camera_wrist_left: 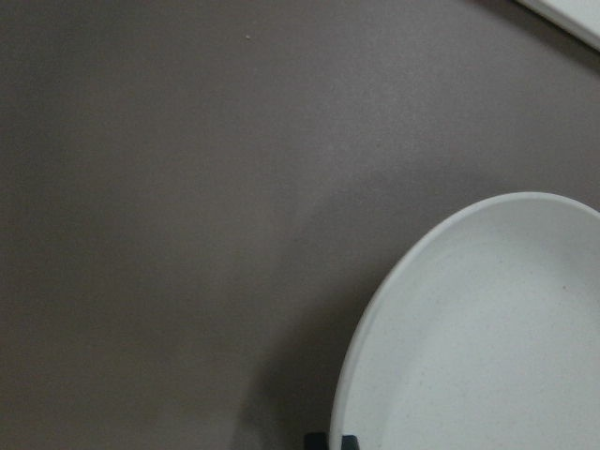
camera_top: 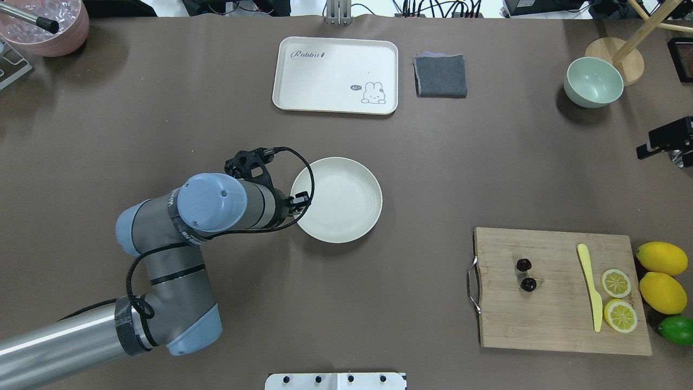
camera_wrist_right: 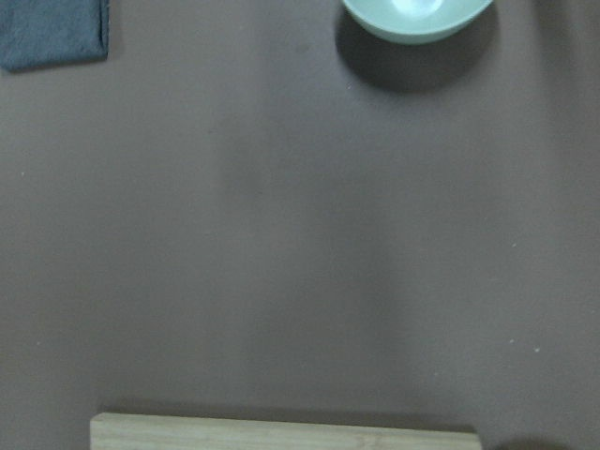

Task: Place red cherry on plate
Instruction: 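Release the bowl with the left gripper while the right gripper reaches toward the cherries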

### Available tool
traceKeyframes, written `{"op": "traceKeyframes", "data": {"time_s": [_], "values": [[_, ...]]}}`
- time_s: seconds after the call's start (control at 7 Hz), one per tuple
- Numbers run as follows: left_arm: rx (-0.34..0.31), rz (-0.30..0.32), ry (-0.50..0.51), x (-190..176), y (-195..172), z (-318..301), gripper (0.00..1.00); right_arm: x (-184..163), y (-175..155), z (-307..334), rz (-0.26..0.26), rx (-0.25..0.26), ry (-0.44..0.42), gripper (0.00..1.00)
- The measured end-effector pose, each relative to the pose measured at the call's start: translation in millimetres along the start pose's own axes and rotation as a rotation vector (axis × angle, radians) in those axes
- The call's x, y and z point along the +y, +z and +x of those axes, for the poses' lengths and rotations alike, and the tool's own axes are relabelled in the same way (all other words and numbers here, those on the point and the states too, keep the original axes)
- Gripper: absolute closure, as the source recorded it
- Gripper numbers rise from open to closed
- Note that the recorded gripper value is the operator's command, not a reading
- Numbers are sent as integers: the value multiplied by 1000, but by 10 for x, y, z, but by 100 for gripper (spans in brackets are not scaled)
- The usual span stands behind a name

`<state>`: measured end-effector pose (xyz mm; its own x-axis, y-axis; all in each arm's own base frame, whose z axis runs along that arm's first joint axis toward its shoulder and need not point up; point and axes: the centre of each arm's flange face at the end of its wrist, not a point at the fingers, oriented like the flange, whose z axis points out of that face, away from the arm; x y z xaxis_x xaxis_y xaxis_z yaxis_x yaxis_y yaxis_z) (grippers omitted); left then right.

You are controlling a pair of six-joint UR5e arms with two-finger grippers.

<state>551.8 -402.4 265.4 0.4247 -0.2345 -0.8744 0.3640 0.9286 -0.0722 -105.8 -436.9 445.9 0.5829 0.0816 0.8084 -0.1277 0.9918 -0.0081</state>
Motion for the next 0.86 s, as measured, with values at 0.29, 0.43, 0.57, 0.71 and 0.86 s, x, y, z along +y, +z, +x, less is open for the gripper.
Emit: {"op": "traceKeyframes", "data": {"time_s": [0.29,0.43,0.57,0.71,0.86], "values": [[43,37,59,-226,-367,9,2,447,408,-459,20,-5,26,0],[57,75,88,-460,-538,-7,2,632,645,-641,16,7,27,0],[54,113,165,-680,-657,-62,2,818,881,-809,12,27,34,0],[45,155,258,-822,-734,-103,2,1019,1113,-963,11,47,43,0],[34,190,297,-897,-763,-126,2,1225,1320,-1091,10,62,28,0]]}}
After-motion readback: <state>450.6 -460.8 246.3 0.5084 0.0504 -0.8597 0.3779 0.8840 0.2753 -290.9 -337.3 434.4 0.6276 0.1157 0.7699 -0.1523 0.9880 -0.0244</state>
